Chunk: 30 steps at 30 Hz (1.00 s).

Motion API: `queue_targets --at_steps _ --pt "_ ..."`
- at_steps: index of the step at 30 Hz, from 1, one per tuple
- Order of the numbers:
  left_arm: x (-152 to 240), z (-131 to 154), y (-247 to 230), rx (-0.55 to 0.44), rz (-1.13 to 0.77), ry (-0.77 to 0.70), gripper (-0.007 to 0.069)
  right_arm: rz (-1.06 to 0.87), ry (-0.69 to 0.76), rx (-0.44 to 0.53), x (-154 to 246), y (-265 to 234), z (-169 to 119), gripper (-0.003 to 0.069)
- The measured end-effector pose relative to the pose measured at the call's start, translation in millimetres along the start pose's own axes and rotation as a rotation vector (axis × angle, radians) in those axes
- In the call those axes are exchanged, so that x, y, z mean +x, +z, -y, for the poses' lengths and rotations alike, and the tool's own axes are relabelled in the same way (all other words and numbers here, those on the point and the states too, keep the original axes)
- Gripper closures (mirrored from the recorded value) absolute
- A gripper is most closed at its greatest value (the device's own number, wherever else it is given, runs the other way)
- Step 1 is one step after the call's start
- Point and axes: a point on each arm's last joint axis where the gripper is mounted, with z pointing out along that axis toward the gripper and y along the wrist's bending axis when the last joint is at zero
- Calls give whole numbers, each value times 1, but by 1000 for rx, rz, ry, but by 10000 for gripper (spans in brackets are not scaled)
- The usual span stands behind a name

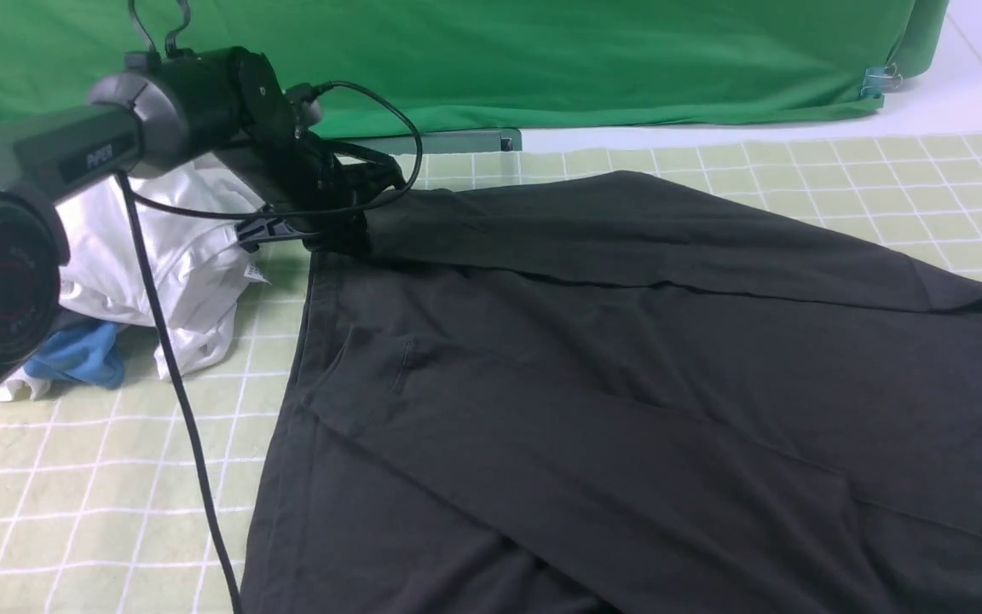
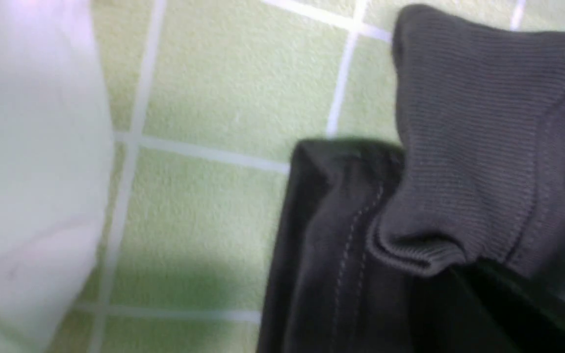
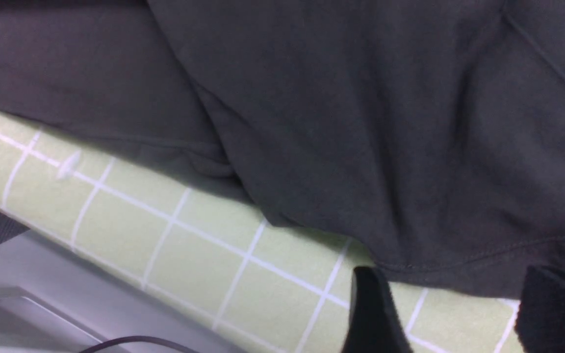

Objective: Fold a long-sleeved shirt over a green coffee tablecloth.
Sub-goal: 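Fold the left side of the dark shirt inward over its body with the left gripper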

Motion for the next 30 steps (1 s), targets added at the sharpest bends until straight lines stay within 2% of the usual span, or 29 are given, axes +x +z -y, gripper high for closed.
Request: queue_targets --at_steps 7,10,11,12,13,14,15,19,25,30 --pt "-5 11 -43 27 26 38 600 22 -10 18 -2 0 2 271" --pt "-5 20 -74 56 35 68 600 58 -40 69 -6 -3 6 295" --pt "-3 23 -88 64 30 80 600 81 -55 115 -11 -7 10 336" --pt "-3 23 -92 64 27 85 600 87 -58 128 -12 -8 11 344" --pt "0 26 -103 65 14 104 600 110 -71 178 -19 -14 15 434" --pt "0 26 -105 65 12 105 600 113 -71 185 -20 -14 15 448" --pt "5 29 -116 61 -8 129 600 145 -82 246 -28 -21 20 558" --pt "16 34 -136 24 -60 185 600 196 -94 358 -46 -31 28 649" --pt "45 44 -160 -86 -99 272 600 166 -100 387 -65 -23 31 662" --pt "74 42 -165 -125 -161 283 600 142 -102 385 -69 -16 31 662"
